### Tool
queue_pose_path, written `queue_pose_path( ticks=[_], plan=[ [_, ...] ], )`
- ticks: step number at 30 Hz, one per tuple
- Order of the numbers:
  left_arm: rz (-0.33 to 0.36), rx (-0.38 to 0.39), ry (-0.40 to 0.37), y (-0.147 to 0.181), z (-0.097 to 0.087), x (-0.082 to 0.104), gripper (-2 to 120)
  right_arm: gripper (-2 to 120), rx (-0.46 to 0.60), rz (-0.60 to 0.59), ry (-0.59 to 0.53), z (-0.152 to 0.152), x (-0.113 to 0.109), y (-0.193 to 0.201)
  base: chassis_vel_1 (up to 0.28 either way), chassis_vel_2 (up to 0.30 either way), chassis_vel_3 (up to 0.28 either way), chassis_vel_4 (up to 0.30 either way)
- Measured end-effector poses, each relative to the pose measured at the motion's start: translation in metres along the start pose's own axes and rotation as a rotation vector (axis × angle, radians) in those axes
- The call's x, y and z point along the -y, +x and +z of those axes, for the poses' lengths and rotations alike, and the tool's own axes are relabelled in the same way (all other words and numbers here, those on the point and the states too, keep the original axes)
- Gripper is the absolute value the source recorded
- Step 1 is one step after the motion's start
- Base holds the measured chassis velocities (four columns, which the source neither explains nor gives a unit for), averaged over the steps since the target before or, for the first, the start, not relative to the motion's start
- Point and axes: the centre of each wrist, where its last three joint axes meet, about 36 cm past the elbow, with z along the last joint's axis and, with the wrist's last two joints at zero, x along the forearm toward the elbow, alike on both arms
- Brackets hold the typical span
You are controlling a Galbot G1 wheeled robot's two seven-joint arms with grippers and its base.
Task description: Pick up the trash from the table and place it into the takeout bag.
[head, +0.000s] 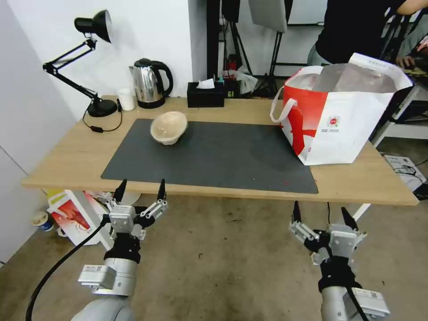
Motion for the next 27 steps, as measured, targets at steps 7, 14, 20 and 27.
queue_pose_path(
  ticks=[7, 14, 20, 27],
  plan=[
    [-0.003, 0.002, -0.001, 0.001, -0.002, -0.001, 93, 100, -0.03, -0.061, -0.006, 0.002, 0.001, 0.005, 0.0, 0.0, 0.0, 0.0],
    [-0.007, 0.001, -0.005, 0.001, -0.002, -0.002, 93, 100, 0.036, -0.112, -0.036, 0.001, 0.003, 0.001, 0.0, 0.0, 0.0, 0.0],
    [-0.008, -0.001, -0.005, 0.002, -0.002, -0.002, 93, 100, 0.129, -0.101, -0.033, -0.002, 0.006, -0.008, 0.0, 0.0, 0.0, 0.0],
    [-0.008, -0.001, -0.004, 0.002, -0.002, -0.001, 93, 100, 0.152, -0.076, -0.022, -0.002, 0.008, -0.011, 0.0, 0.0, 0.0, 0.0]
  ],
)
